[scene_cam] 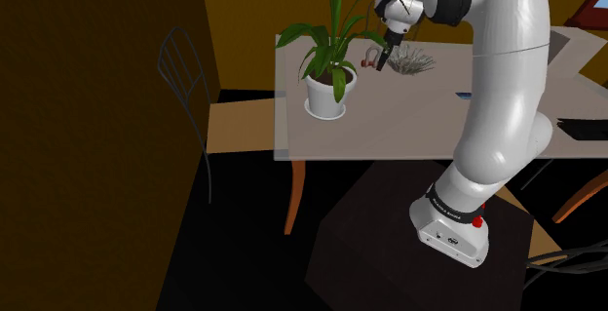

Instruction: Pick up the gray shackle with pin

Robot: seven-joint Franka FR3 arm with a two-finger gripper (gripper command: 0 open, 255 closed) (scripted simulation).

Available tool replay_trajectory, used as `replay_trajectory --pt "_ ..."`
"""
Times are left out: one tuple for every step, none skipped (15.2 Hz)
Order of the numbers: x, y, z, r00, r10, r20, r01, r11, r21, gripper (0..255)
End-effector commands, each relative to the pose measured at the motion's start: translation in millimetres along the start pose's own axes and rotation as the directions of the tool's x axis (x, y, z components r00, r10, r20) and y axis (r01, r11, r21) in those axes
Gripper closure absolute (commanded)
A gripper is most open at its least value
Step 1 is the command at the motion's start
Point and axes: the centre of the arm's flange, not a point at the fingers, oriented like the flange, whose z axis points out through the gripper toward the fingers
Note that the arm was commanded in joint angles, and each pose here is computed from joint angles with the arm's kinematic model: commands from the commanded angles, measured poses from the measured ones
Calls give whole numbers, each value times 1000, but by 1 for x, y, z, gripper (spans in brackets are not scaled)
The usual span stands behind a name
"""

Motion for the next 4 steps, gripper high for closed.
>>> replay_trajectory --pt "1 -2 -12 1000 0 0 0 1000 0 255" --pt "2 -2 -17 1000 0 0 0 1000 0 255" --pt "2 -2 -18 1000 0 0 0 1000 0 255" --pt "2 -2 -18 1000 0 0 0 1000 0 255"
